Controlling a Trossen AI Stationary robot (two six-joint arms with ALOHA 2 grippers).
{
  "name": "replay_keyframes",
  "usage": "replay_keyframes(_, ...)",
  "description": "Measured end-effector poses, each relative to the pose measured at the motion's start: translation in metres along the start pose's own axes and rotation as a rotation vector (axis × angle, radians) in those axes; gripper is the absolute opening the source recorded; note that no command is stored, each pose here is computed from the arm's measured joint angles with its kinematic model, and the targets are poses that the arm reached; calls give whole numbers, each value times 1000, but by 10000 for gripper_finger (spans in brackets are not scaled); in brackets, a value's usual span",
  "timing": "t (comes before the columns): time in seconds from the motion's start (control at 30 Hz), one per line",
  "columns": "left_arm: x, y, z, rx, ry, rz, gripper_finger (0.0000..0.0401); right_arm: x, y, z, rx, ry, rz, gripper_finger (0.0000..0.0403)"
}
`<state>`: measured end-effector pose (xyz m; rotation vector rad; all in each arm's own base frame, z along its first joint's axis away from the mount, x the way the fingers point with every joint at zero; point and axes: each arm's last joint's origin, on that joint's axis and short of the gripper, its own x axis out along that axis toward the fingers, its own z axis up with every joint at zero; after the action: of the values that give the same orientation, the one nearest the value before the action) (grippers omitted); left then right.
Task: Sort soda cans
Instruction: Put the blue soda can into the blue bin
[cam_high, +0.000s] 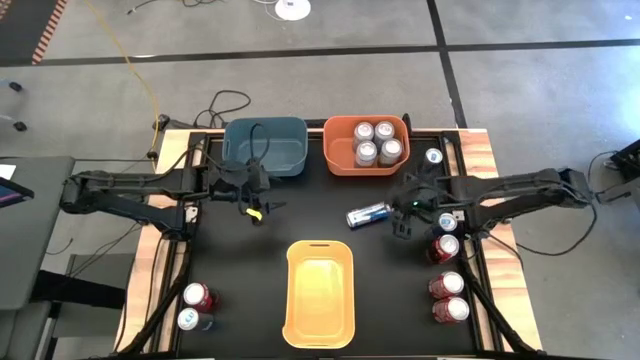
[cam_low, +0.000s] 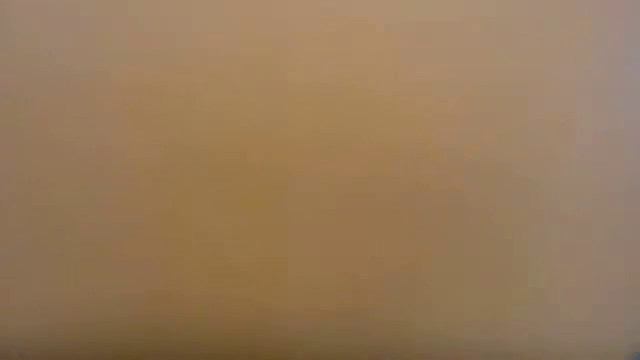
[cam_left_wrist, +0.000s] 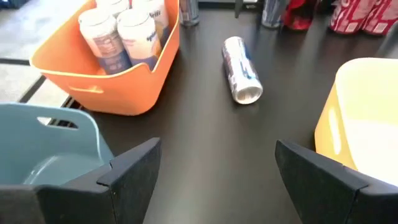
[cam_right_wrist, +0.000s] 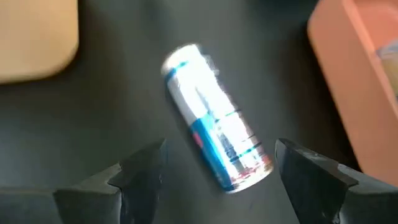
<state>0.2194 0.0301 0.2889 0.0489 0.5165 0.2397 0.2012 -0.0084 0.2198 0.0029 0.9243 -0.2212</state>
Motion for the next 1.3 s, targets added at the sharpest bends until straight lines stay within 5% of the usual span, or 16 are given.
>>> replay_keyframes(0.5, 0, 0, -1, 1, 6, 3, 308, 64, 1, -2, -115, 174, -38, 343)
replay_keyframes(0.83, 0, 0, -1, 2, 9, 4, 308, 99, 0, -15, -115, 321, -43, 313)
replay_keyframes(1.1, 0, 0, -1, 6, 8, 10, 308, 92, 1, -4, -111, 288, -35, 244)
replay_keyframes(1.3, 0, 0, 0, 24, -3, 10, 308, 65, 3, 21, -96, 118, -30, 228)
